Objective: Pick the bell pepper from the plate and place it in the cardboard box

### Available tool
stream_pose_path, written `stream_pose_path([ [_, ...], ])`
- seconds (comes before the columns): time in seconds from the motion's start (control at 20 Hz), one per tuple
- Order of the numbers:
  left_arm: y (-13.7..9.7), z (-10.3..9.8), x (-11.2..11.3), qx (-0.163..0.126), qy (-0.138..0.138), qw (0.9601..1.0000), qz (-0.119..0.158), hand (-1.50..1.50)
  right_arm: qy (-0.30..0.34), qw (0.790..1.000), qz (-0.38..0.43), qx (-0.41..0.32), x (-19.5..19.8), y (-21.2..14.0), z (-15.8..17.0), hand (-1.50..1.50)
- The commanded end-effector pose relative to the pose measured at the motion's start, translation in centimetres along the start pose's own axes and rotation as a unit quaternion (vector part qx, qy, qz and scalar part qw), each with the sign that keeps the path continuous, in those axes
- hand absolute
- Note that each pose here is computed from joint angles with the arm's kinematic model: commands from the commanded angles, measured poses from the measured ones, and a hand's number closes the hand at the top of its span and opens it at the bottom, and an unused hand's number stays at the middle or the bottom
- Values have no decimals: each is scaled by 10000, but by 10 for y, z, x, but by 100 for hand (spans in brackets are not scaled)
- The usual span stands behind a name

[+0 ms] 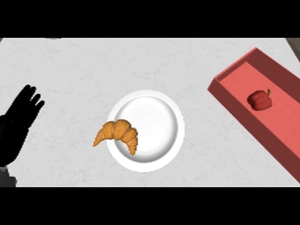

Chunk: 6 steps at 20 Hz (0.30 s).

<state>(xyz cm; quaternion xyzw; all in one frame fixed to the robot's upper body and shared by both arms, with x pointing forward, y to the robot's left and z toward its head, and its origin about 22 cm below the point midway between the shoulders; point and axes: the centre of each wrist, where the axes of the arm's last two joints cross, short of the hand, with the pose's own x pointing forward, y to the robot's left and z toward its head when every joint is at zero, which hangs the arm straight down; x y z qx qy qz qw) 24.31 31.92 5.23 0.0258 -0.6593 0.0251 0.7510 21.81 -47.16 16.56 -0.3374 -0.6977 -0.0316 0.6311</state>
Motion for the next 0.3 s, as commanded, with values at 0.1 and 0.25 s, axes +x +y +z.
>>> stream_pose_path([
  [0.1,9,-6,5,-40,54,10000,-32,0,-131,9998,-54,107,-16,-39,3,-150],
  [0.25,-17,8,3,-52,-64,10000,-48,0,-107,9998,91,138,-12,-59,2,-150],
])
